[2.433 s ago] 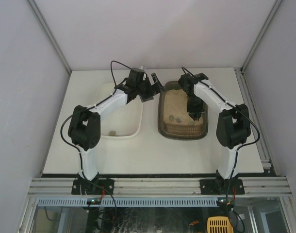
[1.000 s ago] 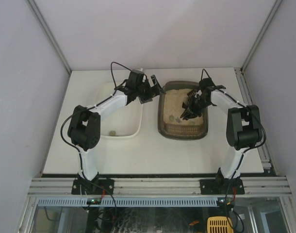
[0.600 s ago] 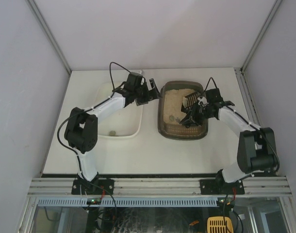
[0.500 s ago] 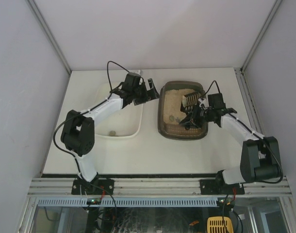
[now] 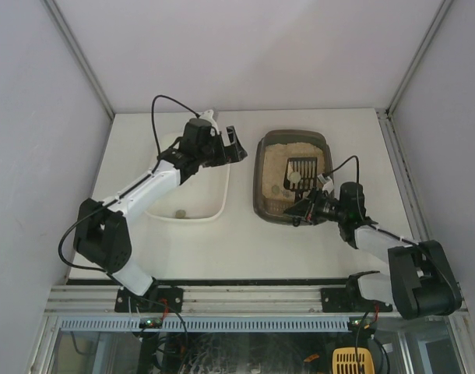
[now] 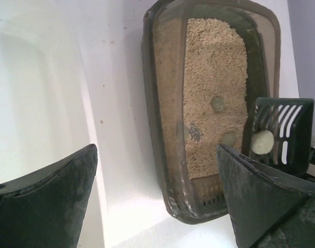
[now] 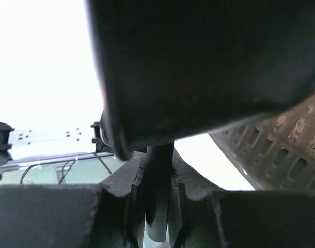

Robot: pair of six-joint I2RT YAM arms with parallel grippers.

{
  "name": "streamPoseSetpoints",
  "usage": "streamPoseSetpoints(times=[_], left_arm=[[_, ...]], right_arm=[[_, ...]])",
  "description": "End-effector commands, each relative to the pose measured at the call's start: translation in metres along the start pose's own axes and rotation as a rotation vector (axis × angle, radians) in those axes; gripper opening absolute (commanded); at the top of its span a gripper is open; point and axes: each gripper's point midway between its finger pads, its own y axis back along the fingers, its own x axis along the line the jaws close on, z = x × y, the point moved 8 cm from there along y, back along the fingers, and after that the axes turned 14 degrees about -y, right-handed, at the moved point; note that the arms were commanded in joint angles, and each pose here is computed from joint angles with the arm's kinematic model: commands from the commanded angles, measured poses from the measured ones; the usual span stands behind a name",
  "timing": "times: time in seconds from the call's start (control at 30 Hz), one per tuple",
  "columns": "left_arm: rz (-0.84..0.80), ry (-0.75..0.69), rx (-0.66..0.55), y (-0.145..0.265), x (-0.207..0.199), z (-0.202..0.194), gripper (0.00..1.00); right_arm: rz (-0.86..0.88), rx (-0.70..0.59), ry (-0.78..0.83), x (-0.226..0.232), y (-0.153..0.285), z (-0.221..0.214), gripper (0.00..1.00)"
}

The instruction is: Clean the litter box

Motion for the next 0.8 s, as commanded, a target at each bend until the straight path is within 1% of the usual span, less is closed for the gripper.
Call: streamPoseSetpoints(times=[0.0,0.03,0.13,0.2,0.23,0.27,0.3,0.4,0.43,0.53,0.57,0.67,0.77], left_arm=[[0.018,-0.032,-0.014,0.014,0.008,-0.004,1.0],[0.02,-0.034,-0.006,0.015,0.009,-0.007,1.0],[0.031,-0.044,0.005,0.018,0.012,-0.014,1.0],[0.066,-0.037,-0.001,0.02,0.026,-0.012,0.99],[0.075,-0.038,-0.001,0.021,0.028,-0.012,1.0],[0.082,-0.039,-0.001,0.021,0.03,-0.013,1.0],[0.088,-0.038,0.0,0.022,0.032,-0.014,1.0],[0.102,-0.035,0.004,0.02,0.036,-0.016,1.0],[0.106,-0.034,0.008,0.019,0.037,-0.017,1.0],[0.119,-0.036,0.012,0.017,0.04,-0.019,1.0],[0.121,-0.036,0.013,0.017,0.04,-0.019,1.0],[0.129,-0.04,0.016,0.015,0.042,-0.02,1.0],[0.133,-0.042,0.02,0.014,0.042,-0.021,1.0]], right_arm=[[0.248,-0.043,0.141,0.021,0.013,0.005,0.0],[0.247,-0.039,0.127,0.017,0.012,0.003,0.0],[0.31,0.045,0.171,0.021,0.005,-0.008,0.0],[0.381,0.012,0.17,0.024,0.012,-0.006,0.0],[0.395,-0.025,0.137,0.023,0.016,-0.002,0.0],[0.382,-0.04,0.098,0.019,0.016,0.002,0.0],[0.362,-0.023,0.082,0.016,0.011,0.003,0.0],[0.343,0.095,0.088,0.018,-0.009,-0.005,0.0],[0.36,0.095,0.078,0.019,-0.009,-0.005,0.0],[0.371,0.027,0.02,0.015,-0.004,0.012,0.0],[0.368,0.039,0.015,0.016,-0.007,0.012,0.0],[0.369,0.133,0.006,0.023,-0.022,0.004,0.0],[0.383,0.063,-0.019,0.026,-0.015,0.017,0.0]])
